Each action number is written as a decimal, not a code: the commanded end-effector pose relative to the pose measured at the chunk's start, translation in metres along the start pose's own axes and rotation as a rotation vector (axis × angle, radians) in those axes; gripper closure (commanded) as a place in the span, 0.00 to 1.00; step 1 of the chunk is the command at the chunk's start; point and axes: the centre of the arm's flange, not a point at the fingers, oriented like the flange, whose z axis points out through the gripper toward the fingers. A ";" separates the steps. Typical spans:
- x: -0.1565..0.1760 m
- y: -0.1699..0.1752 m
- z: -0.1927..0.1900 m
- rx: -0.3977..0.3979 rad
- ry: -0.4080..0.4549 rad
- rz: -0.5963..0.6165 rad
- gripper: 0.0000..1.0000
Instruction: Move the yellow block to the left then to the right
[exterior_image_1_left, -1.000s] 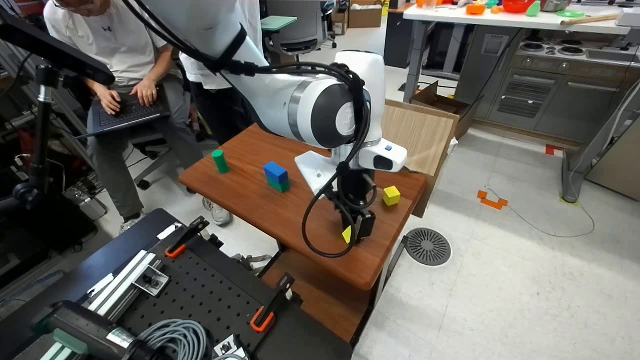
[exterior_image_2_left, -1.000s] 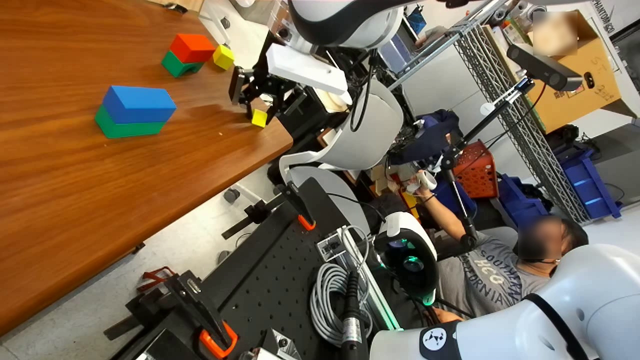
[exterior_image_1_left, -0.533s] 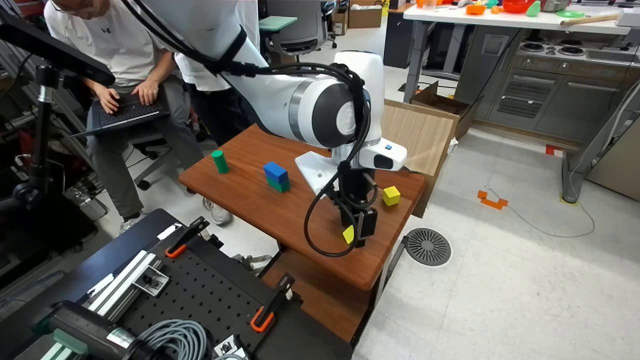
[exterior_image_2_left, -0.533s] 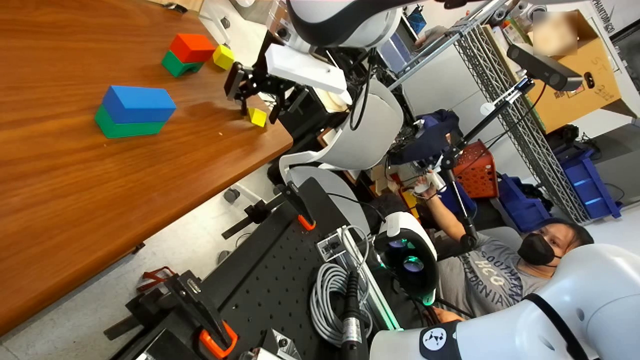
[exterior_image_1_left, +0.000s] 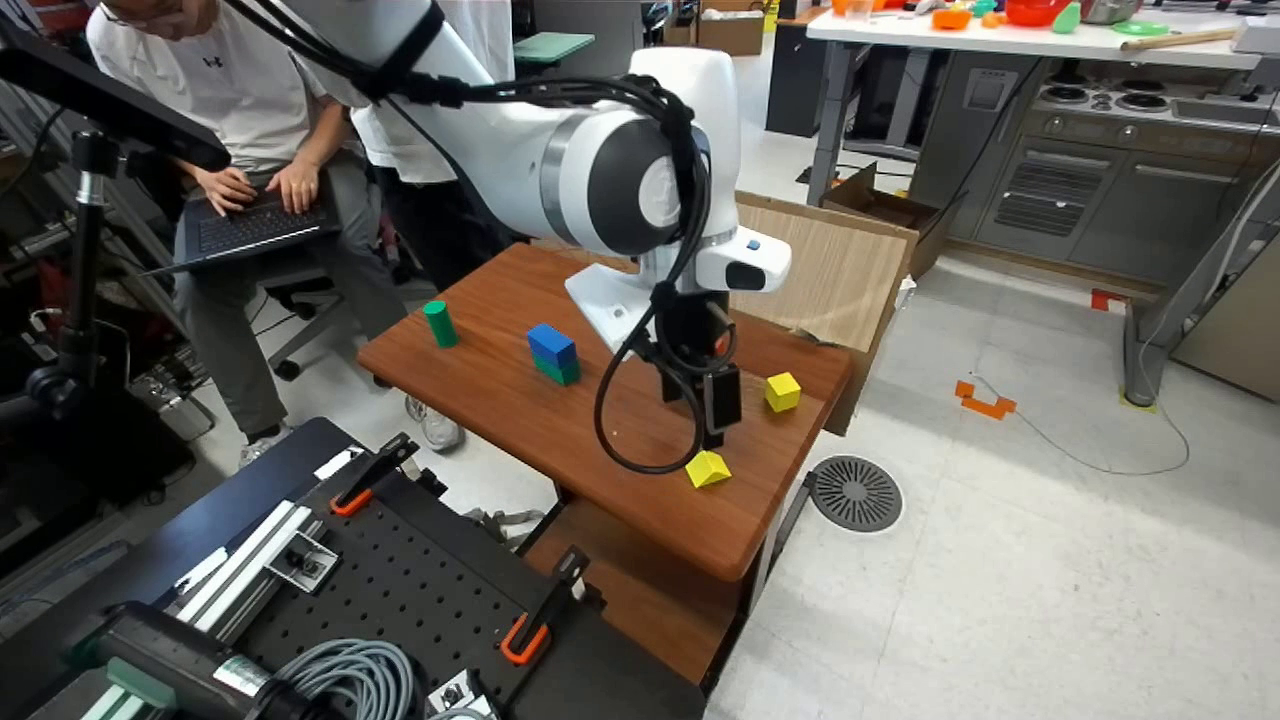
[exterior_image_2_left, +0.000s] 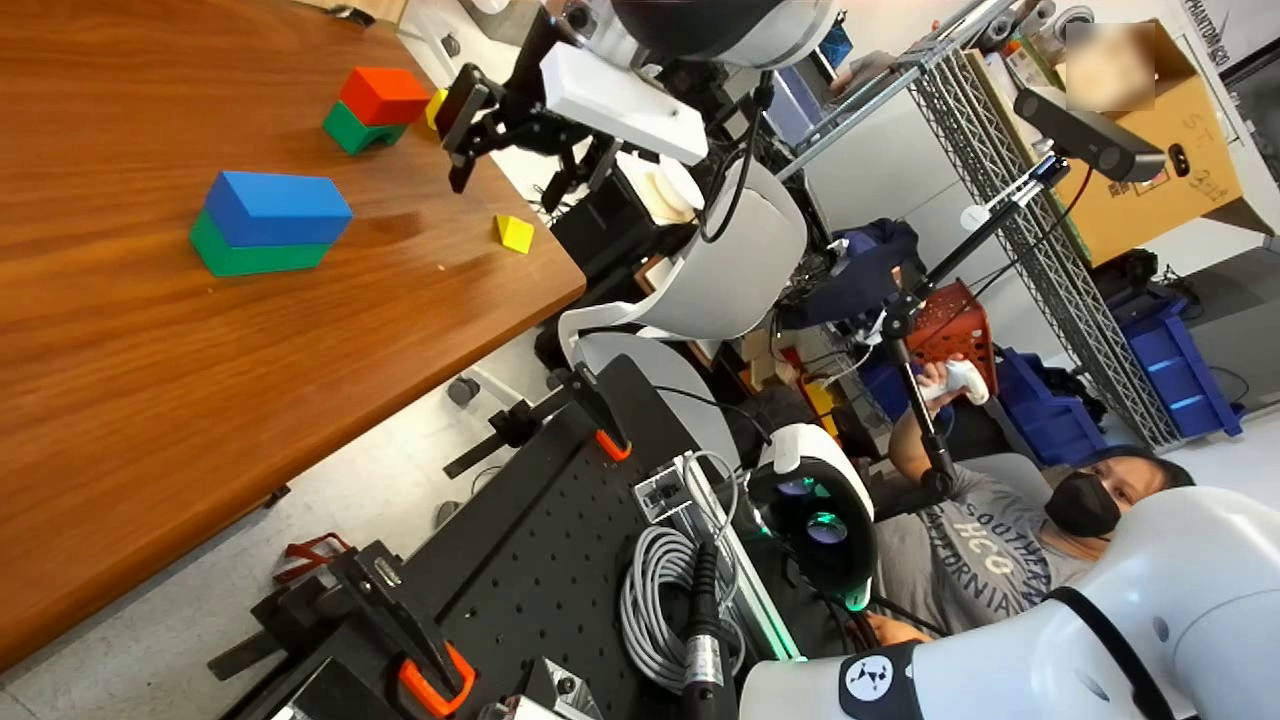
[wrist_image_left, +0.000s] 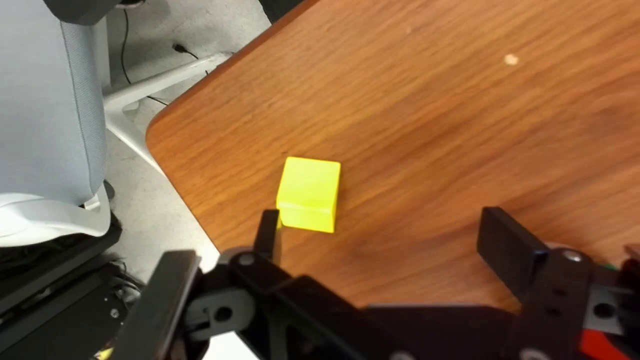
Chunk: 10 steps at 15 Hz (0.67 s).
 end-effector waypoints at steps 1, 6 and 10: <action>-0.055 0.005 -0.056 0.083 0.068 -0.123 0.00; -0.099 0.008 -0.098 0.149 0.114 -0.255 0.00; -0.096 -0.003 -0.098 0.137 0.113 -0.276 0.00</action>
